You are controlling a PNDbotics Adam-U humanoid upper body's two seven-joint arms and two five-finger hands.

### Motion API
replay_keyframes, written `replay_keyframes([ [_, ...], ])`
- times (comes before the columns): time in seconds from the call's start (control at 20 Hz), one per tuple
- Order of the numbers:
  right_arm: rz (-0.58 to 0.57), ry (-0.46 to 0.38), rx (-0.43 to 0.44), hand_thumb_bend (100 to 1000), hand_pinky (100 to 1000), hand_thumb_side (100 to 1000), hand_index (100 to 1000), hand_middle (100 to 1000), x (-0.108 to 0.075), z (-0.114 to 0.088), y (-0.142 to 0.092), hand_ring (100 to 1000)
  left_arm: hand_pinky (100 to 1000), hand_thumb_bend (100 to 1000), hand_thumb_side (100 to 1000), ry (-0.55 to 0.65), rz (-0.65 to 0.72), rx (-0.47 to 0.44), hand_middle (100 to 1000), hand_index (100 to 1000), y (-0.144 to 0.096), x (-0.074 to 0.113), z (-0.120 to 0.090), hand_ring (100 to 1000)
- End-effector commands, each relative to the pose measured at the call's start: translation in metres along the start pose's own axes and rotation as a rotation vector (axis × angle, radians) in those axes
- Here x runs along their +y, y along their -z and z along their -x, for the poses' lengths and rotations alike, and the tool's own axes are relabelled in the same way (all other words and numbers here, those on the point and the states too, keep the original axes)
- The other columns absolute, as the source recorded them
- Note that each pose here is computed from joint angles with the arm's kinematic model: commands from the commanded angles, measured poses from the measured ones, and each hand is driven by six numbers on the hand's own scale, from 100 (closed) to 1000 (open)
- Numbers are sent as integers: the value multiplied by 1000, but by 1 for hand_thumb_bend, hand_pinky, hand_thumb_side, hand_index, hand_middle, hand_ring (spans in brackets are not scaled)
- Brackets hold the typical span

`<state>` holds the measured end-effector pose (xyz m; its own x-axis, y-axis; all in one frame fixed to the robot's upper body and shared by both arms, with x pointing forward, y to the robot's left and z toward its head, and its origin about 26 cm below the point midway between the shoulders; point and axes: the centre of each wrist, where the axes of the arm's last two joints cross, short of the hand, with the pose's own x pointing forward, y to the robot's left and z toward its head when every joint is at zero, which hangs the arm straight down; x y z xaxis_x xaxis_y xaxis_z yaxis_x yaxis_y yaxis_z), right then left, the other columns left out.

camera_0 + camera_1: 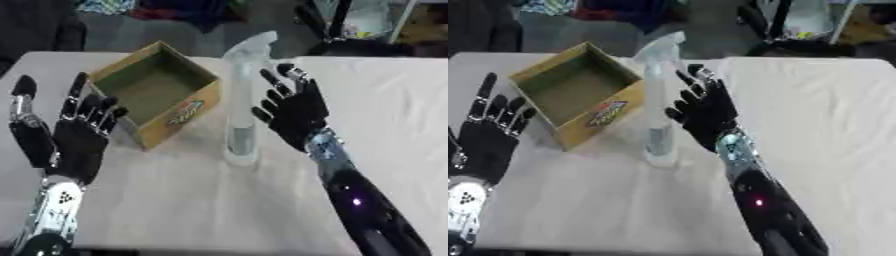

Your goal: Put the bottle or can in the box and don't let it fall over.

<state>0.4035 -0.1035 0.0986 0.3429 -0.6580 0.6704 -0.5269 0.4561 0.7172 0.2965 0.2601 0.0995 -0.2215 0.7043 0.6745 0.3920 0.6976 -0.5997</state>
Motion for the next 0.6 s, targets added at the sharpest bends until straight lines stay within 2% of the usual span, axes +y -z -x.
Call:
replay_keyframes([
  [0.05, -35, -8, -18, 100, 292, 429, 1000, 100, 11, -8, 5, 100, 597, 371, 829, 6, 25, -11, 411, 1000, 3, -5, -6, 591],
  [0.6, -40, -6, -20, 100, 292, 426, 1000, 100, 12, -11, 4, 100, 597, 371, 828, 6, 26, -11, 410, 1000, 3, -5, -6, 589],
])
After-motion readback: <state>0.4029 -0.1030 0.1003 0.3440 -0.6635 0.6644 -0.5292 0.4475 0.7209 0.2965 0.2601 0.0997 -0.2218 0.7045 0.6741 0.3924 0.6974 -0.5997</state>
